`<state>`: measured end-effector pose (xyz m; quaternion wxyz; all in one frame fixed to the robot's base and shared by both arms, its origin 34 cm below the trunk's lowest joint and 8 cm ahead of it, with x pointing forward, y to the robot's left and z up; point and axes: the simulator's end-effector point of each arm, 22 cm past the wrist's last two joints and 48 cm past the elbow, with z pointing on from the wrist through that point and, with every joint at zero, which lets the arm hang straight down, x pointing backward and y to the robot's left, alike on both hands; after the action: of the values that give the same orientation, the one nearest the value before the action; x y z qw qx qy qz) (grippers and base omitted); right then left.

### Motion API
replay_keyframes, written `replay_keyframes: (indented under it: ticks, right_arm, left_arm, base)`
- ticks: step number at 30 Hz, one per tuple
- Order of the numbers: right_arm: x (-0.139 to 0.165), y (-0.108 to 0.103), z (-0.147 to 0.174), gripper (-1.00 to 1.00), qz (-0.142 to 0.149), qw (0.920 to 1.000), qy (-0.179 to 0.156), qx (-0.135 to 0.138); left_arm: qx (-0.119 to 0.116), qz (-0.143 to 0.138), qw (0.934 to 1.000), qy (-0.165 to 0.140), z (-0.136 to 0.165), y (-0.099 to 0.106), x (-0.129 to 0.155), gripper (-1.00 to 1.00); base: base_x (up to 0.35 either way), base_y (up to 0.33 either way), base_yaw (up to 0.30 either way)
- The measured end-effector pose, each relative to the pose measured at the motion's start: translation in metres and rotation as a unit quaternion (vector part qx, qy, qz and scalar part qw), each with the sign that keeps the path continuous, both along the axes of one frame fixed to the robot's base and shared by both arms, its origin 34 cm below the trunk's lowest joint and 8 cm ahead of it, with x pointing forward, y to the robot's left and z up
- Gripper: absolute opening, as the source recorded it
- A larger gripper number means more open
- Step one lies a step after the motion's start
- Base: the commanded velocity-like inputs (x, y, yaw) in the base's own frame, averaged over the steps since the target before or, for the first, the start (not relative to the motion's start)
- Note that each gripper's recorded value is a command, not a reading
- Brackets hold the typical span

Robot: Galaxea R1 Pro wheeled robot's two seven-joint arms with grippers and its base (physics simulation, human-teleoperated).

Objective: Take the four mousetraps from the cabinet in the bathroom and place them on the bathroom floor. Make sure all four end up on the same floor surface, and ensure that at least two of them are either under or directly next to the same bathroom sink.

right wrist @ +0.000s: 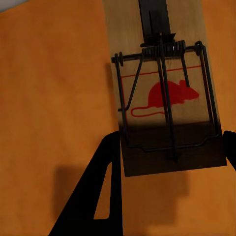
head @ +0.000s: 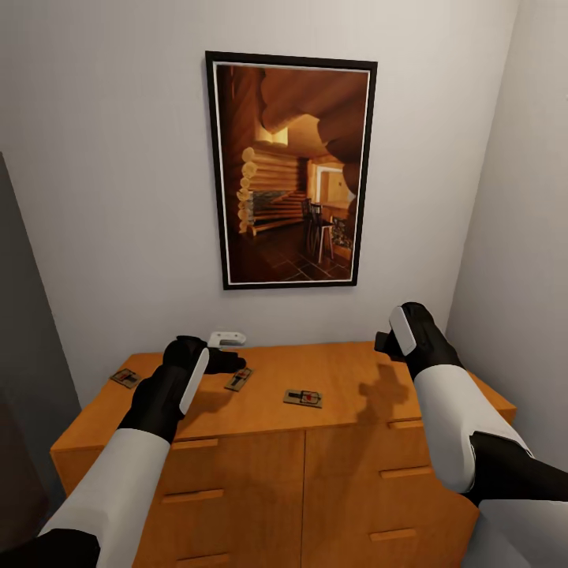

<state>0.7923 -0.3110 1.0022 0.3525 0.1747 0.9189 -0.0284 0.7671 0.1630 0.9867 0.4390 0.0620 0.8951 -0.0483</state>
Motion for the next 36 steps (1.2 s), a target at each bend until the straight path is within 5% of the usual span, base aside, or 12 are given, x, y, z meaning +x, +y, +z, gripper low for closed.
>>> replay_keyframes:
  ticks: [12,36]
  right_arm:
    - [0.000,0.001,0.000,-1.00,0.001,1.0000,0.000,0.001]
    - [0.000,0.002,-0.002,-1.00,0.002,1.0000,0.003,0.001]
  left_arm:
    - [0.002,-0.004,1.0000,0.002,0.017,-0.002,0.011,1.00]
    - [0.015,-0.003,0.9973,0.072,-0.013,0.000,0.021,1.00]
  base:
    - [0.000,0.000,0.000]
    - [0.000,0.000,0.000]
